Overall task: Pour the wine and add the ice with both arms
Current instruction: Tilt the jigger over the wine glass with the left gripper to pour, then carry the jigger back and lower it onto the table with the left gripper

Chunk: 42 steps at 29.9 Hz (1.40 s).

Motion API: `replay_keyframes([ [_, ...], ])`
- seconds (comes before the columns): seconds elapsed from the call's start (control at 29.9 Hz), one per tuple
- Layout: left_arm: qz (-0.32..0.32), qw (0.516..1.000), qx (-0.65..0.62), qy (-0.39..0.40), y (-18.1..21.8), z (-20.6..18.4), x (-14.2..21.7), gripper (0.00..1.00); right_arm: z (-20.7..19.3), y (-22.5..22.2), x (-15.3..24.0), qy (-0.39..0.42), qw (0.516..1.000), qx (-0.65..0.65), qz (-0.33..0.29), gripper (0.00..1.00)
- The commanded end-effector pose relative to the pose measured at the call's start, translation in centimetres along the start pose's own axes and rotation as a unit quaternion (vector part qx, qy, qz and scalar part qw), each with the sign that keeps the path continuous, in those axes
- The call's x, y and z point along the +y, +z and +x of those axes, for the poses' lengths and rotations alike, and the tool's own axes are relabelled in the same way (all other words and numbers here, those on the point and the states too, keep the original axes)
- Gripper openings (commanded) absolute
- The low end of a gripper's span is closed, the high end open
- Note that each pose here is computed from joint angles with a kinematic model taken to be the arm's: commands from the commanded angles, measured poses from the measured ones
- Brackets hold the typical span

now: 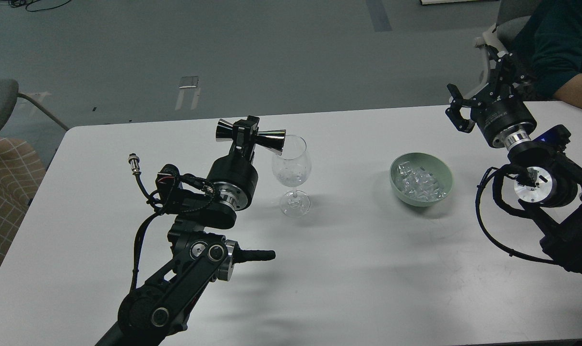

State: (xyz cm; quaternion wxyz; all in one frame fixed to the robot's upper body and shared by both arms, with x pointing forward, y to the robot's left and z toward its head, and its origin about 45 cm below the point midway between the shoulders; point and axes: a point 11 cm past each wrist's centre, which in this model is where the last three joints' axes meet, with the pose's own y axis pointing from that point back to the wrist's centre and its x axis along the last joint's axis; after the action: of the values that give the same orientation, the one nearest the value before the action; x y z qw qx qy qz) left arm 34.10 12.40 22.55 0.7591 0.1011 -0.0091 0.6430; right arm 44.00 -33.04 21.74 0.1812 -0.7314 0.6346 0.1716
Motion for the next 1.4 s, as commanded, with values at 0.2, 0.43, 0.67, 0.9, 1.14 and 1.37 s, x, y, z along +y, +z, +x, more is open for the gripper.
replay_keyframes([
  [0.2, 0.002, 1.000, 0.004, 0.003, 0.0, 0.1, 0.0, 0.00, 0.1, 0.1, 0.1, 0.000, 1.000, 0.000, -0.001, 1.00],
  [0.43, 0.002, 1.000, 0.008, 0.003, 0.4, 0.2, -0.2, 0.00, 0.1, 0.1, 0.1, 0.001, 1.000, 0.000, -0.001, 1.00],
  [0.67, -0.002, 1.000, 0.012, 0.000, 0.8, 0.2, -0.3, 0.00, 0.3, 0.3, 0.3, 0.003, 1.000, 0.000, -0.003, 1.00],
  [0.9, 0.002, 0.996, 0.088, -0.029, 2.7, -0.5, -0.6, 0.00, 0.3, 0.3, 0.3, 0.003, 1.000, 0.000, -0.003, 1.00],
  [1.14, -0.006, 0.983, 0.178, -0.047, 5.5, 0.4, -0.8, 0.00, 0.3, 0.3, 0.3, 0.003, 1.000, 0.000, -0.004, 1.00],
  [1.37, -0.005, 0.940, 0.340, -0.040, 7.5, 4.8, -1.1, 0.00, 0.3, 0.3, 0.3, 0.003, 1.000, 0.000, -0.004, 1.00],
])
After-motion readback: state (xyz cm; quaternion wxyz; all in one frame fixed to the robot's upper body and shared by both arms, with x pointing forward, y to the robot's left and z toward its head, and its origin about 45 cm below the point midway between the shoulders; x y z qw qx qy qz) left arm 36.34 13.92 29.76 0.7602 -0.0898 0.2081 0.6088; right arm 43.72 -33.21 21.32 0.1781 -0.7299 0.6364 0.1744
